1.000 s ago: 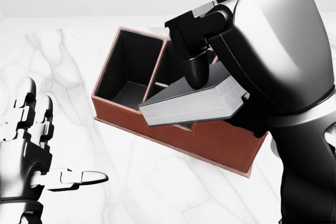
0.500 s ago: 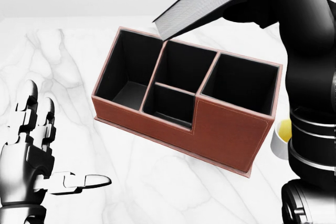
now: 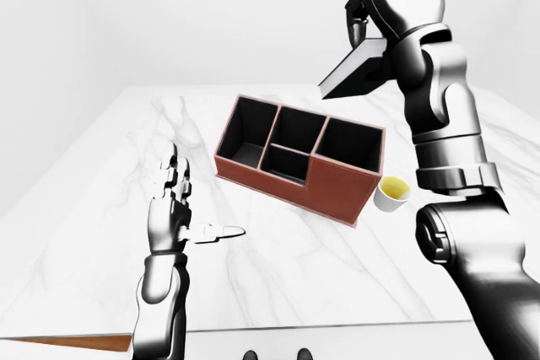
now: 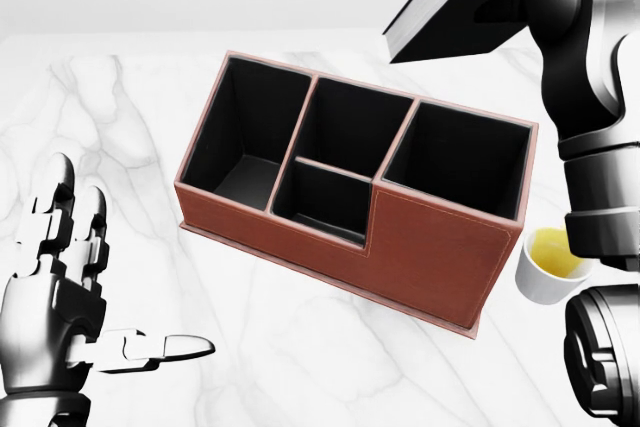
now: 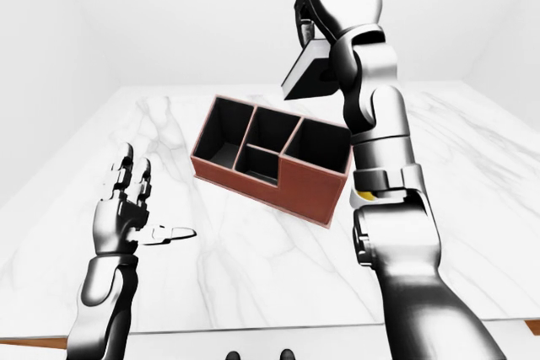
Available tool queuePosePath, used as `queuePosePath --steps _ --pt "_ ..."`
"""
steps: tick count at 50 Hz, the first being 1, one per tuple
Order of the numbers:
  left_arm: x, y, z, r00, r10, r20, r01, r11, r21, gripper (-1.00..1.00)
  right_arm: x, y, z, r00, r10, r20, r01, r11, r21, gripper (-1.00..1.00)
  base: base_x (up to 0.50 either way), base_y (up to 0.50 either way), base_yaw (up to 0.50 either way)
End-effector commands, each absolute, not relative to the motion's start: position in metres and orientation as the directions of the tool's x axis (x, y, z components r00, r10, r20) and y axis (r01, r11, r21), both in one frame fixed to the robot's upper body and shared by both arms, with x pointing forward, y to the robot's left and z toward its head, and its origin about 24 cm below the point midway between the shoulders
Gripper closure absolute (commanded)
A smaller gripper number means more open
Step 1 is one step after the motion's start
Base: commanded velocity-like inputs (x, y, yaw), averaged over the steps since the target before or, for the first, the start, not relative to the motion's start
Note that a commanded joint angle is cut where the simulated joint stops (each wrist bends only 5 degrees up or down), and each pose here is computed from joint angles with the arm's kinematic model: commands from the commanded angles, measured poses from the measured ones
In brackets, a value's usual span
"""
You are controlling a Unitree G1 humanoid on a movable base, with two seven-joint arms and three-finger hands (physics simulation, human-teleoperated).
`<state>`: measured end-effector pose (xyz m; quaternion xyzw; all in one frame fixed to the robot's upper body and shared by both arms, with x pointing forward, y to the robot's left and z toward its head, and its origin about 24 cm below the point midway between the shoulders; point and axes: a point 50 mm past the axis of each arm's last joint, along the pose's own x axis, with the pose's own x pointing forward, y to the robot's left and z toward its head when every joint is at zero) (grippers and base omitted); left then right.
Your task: Pick up the book and place it in the right compartment of the caddy.
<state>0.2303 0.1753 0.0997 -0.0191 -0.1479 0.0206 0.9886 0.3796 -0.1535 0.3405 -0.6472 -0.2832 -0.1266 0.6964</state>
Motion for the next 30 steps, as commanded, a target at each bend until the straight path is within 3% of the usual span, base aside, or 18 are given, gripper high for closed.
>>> queuePosePath --steps 1,30 --pt "0.230 0.175 0.100 0.956 0.046 0.291 -0.035 0.998 -0.044 -1.00 0.401 -0.167 0.322 0.830 0.118 0.545 0.546 0.030 -0.837 1.00 0.00 0.00 0.00" --pt "0.230 0.176 0.100 0.957 0.045 0.286 -0.033 0.998 -0.048 -1.00 0.421 -0.172 0.276 0.880 0.095 0.466 0.474 -0.079 -0.877 1.00 0.00 0.00 0.00"
